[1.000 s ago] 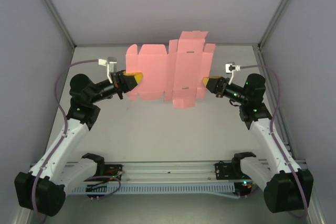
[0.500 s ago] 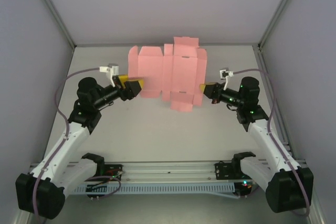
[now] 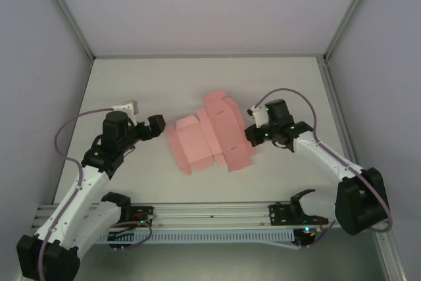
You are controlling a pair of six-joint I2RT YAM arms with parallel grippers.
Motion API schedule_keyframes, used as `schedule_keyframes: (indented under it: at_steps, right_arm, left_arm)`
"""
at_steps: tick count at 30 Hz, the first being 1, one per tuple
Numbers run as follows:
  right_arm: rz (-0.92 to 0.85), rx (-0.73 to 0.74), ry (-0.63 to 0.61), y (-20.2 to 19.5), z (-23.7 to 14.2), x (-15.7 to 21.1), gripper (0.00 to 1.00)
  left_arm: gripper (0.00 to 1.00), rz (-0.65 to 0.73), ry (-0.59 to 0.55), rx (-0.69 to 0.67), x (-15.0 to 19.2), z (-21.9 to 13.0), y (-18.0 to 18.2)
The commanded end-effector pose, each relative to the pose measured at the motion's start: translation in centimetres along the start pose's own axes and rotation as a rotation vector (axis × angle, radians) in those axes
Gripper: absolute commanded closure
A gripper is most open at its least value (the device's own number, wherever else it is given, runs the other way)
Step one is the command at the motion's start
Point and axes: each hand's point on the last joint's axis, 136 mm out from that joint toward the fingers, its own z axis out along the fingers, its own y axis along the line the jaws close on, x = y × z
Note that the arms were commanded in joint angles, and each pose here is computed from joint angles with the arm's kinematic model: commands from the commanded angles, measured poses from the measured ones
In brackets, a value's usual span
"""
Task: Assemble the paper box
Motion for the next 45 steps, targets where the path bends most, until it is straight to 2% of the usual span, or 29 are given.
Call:
schedule_keyframes:
  at_steps: [1,7,11,16,21,30,35,39,45]
  right_arm:
    - [-0.299,0.244,0.075,-2.1,-0.2,-1.2,1.0]
    - [-0.726,0.461,0.001,-0.8,1.1,-5.5,1.0]
    - [-0.913,0.449,-0.066,2.2,2.2,-6.5,1.0]
    - [-0.957,0.42,-0.097,3.9,3.1,-6.5,0.98]
    - [-0.969,0.396,-0.081,4.5,4.1,-6.0,0.99]
    - [-0.937,0.353,-0.154,5.8,4.1,-6.9,0.99]
    - [-0.902,0.292,-0.187,7.0,4.0,-7.3,0.99]
    - [-0.874,0.259,-0.201,7.5,4.1,-7.1,0.99]
    - [-0.854,0.3,-0.228,6.8,2.8,-7.0,1.0]
  left_arm:
    - [0.0,0.036,-0.009,-0.005,-1.0,0.1,-0.4]
    - [0.0,0.056,0.013,0.015,-1.5,1.8,-1.1]
    - [0.0,0.069,0.037,0.05,-1.8,3.2,-2.0]
    - [0.0,0.131,0.06,0.126,-1.6,5.4,-3.4]
    - [0.0,0.251,0.096,0.188,-0.9,7.6,-5.6]
    - [0.0,0.412,0.225,0.116,2.7,11.8,-5.8]
    - [0.0,0.435,0.195,0.119,3.3,12.1,-7.4]
    - [0.0,0.388,0.121,0.089,2.7,11.9,-8.2]
    - [0.0,0.345,0.084,-0.001,2.3,10.7,-6.4]
